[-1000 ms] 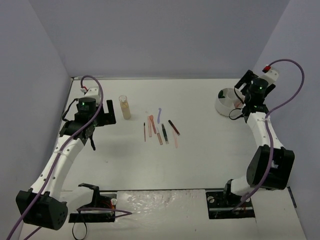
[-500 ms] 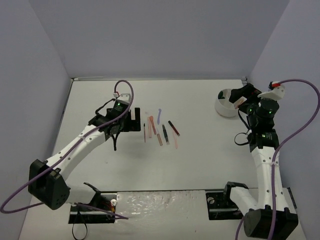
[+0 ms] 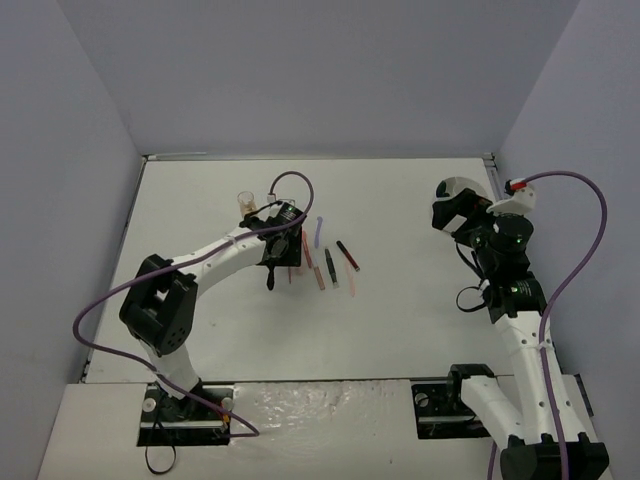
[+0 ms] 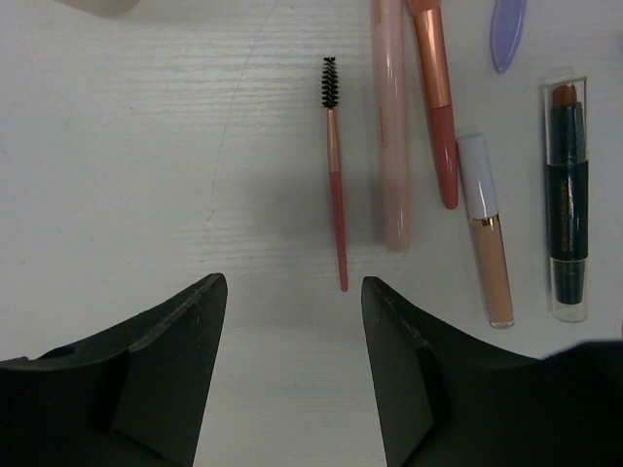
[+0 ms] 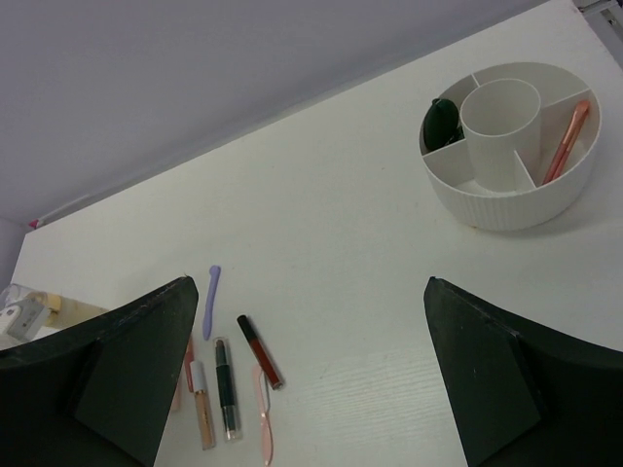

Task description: Organize the makeup

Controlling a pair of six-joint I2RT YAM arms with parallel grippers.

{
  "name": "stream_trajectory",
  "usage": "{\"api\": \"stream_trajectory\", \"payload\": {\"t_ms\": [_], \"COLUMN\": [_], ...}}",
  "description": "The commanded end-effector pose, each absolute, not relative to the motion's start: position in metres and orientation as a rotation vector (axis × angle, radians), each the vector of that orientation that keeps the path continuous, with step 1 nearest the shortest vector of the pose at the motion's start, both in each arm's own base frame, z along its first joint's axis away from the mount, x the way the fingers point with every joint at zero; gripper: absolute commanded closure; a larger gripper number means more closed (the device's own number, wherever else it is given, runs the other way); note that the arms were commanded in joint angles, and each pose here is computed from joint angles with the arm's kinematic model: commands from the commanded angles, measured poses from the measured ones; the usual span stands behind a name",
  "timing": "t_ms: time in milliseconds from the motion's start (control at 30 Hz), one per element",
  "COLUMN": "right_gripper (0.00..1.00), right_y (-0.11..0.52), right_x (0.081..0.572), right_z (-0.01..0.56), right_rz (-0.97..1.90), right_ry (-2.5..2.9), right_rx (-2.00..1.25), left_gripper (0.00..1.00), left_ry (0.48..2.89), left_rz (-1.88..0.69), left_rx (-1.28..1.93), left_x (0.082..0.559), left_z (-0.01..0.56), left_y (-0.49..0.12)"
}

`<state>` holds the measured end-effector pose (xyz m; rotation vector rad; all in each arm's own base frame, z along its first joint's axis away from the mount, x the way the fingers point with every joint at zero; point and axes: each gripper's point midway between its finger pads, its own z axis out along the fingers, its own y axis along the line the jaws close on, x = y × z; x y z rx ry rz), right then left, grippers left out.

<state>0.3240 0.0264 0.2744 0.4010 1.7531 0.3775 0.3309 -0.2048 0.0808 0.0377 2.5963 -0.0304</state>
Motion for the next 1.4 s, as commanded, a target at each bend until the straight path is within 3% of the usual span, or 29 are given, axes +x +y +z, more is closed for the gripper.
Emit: {"api": "stream_trajectory", "payload": {"t_ms": [0,733,933,1067,1133,1367], "right_gripper": [0.0,0.0,0.0,0.0,0.0,0.01], "right_y": [0.027,0.026,0.026,0.029,0.031,0.05], "right_x": [0.326,0.323,0.323,0.323,0.323,0.323], "right_z": [0.287,0.269,0.258,0.259,0.261,0.274], "right_rz": [0.351,0.312,0.308,0.321,0.333,0.427], "right_ry": [1.693,1.733,1.759,1.761,1.761,1.755], "right_rx": [0.359,0.342,0.347,0.328,0.319,0.241], "left_gripper": [0.48,0.67,0.77,0.92,0.99,1.0], "left_ry": [2.536,2.659,2.701,2.709,2.7,2.586], "left_rz": [-0.104,-0.111,-0.104,-0.062,-0.037,-0.053], "left_rx": [-0.016,-0.03,-0.041,-0.048,-0.052,-0.015], "left_x": [0.351,0.361,0.352,0.345,0.342,0.342], "left_z": [0.097,0.045,0.025,0.019,0.022,0.064], "left_y": [-0.222,-0.233,-0.232,-0.224,-0.217,-0.206]}}
